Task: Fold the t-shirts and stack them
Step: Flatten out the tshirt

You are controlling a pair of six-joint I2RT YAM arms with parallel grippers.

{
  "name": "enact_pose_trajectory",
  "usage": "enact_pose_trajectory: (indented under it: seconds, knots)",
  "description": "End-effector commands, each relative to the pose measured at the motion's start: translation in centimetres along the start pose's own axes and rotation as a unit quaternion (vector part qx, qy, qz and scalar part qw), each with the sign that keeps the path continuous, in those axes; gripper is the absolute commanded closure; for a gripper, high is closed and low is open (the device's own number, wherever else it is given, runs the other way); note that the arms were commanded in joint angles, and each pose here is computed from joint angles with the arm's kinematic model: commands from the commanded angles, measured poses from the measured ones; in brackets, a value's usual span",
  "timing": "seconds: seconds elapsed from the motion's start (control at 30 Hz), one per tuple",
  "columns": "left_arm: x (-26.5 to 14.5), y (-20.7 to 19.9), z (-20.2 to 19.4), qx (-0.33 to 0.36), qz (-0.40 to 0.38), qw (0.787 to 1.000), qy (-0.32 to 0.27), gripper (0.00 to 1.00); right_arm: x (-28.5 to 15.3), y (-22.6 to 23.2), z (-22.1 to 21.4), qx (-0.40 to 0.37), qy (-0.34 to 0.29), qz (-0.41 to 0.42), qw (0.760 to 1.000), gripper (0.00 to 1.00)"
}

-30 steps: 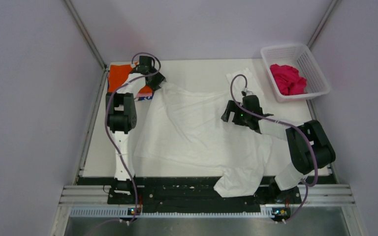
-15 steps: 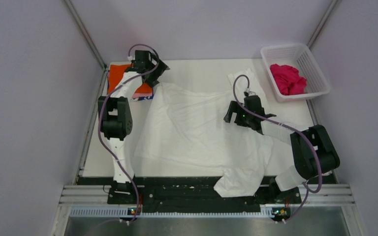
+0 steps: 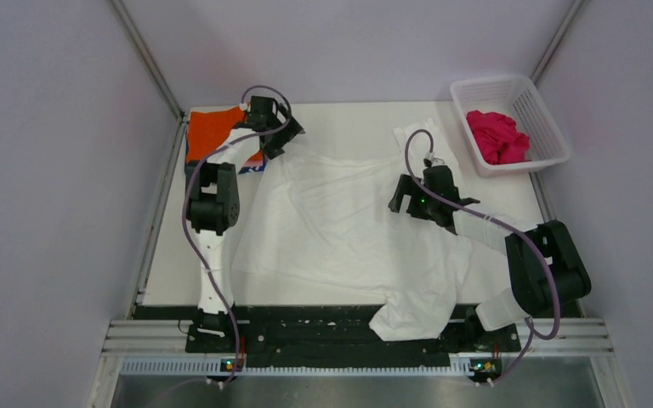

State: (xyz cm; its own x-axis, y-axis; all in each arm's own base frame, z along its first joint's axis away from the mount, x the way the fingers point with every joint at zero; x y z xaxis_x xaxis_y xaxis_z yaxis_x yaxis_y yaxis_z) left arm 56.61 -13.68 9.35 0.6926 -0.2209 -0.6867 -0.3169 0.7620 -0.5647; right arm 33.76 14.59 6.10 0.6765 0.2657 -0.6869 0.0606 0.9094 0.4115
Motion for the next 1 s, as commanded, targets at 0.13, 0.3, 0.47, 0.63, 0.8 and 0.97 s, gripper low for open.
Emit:
enact_pose_trajectory:
  seconds: [0.13,0.3,0.47,0.63,0.8,0.97]
  knots:
    - [4.6,-1.3,7.6,0.011,-0.013,0.995,-0.097,0.01,-0.4,-0.8,1.2,-0.010,-0.023,-0.031,0.999,0.01]
    - [3.7,-4.3,12.1,0.003,-0.064,0.984,-0.166,0.01,-0.6,-1.4,1.6,-0.014,-0.031,-0.046,0.998,0.01]
    - [0.7,-6.5,12.0,0.032,-0.081,0.984,-0.158,0.01,-0.8,-0.8,2.0,-0.014,-0.035,-0.038,0.999,0.01]
    - [-4.1,-7.6,8.7,0.097,-0.058,0.985,-0.128,0.01,-1.8,0.0,4.4,-0.017,-0.066,-0.039,0.997,0.01]
    - [-8.7,-6.0,4.0,0.150,-0.015,0.982,-0.115,0.01,-2.6,-0.2,7.8,-0.014,-0.090,-0.068,0.993,0.01]
    - [-9.4,-3.5,-2.6,0.171,-0.042,0.984,-0.041,0.01,-1.8,-2.1,10.0,-0.009,-0.092,-0.102,0.990,0.01]
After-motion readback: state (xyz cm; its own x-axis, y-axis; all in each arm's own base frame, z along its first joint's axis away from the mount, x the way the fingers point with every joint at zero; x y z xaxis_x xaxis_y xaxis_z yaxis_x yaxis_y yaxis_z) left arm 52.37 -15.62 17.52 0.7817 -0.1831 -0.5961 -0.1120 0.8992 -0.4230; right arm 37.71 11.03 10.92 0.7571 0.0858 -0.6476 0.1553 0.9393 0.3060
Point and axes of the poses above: each gripper's point midway between its finger pads, its own x axis out along the fingers, its own y axis along the line the jaws close on, z = x × y, the point moved 1 cm from there along -x, back along the fingers, and after that the axes turned 4 degrees about x, right-handed, at the moved point
